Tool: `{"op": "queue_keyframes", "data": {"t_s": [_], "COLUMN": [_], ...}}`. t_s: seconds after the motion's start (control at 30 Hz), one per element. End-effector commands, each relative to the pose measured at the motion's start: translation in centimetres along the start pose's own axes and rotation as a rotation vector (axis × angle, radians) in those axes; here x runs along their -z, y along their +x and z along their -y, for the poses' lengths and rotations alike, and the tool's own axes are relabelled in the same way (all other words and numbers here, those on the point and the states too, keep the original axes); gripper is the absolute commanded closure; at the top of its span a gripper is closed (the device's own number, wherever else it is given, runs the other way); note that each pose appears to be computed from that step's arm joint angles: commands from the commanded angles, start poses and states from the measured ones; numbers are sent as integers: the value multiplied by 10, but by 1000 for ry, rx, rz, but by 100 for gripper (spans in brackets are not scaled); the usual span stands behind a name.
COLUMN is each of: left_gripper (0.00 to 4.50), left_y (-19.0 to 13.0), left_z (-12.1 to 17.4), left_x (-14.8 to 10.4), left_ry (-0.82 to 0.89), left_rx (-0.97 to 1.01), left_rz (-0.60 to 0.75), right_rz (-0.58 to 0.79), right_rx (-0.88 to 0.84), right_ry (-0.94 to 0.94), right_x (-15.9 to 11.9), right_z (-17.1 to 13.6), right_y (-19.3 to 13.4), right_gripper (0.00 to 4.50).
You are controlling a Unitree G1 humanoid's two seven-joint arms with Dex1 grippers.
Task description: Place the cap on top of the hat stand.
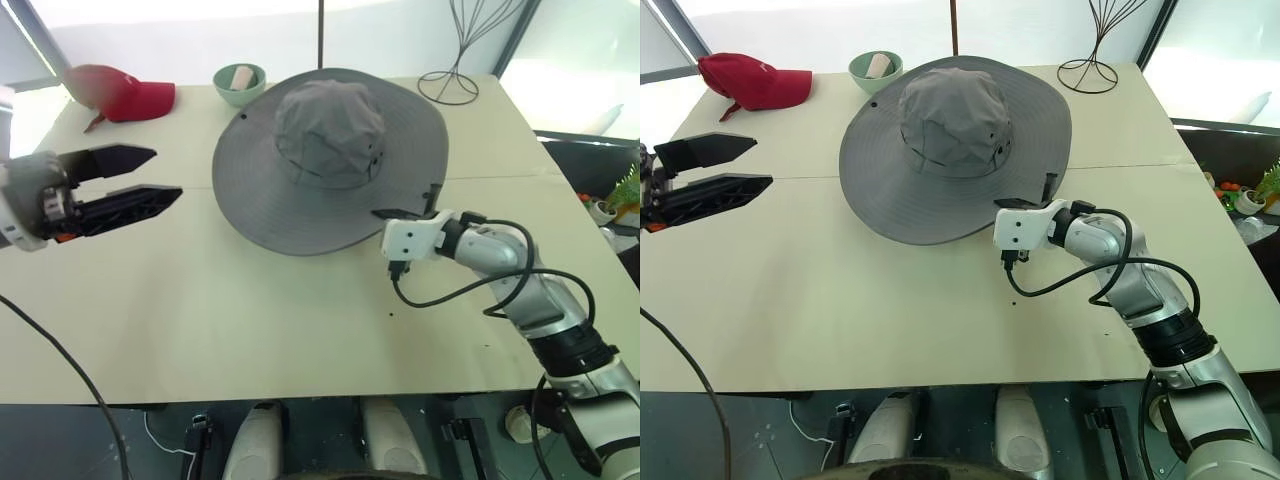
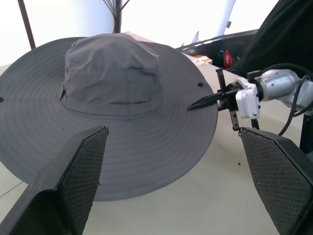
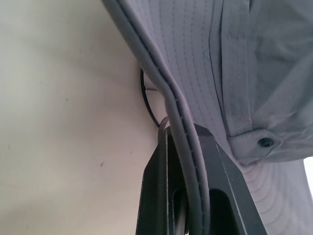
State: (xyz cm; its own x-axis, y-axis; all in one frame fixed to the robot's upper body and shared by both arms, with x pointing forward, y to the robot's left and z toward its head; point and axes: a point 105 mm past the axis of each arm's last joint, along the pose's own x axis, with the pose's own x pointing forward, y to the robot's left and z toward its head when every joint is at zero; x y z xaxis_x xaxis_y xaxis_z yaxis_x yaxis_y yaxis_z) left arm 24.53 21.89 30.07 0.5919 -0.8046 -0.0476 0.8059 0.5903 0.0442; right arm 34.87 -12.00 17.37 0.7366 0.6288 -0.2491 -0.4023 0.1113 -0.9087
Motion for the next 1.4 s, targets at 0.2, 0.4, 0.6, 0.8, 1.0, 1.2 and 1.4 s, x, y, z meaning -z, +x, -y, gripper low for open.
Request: {"op": "queue_keyframes", "data": {"t_s": [0.2,0.4,0.6,0.8,1.0,1.2,1.4], "left_gripper": [0,0,0,0,0,0,0], "left_y": [-1,3,3,-3,-17,-28,-38], "left_z": [0,-2,-9,-26,-37,-41,-43], "left_x": [-3,0,7,15,20,17,15], "left_ry": [31,25,26,33,63,90,98], "left_rx": [-4,8,2,-59,-114,-148,-193], "left_rz": [10,15,-3,-22,-50,-59,-69], "right_rz": [40,56,106,83,53,63,38], "right_rx": [56,50,-25,-205,-95,-64,-115], "right_ry": [59,41,142,295,734,902,966], "right_x": [-7,-12,-14,-10,37,65,83], "right_z": [23,29,35,45,97,111,94], "right_y": [-13,-25,-65,-124,-164,-173,-168], "right_gripper": [103,6,6,6,6,6,6]}}
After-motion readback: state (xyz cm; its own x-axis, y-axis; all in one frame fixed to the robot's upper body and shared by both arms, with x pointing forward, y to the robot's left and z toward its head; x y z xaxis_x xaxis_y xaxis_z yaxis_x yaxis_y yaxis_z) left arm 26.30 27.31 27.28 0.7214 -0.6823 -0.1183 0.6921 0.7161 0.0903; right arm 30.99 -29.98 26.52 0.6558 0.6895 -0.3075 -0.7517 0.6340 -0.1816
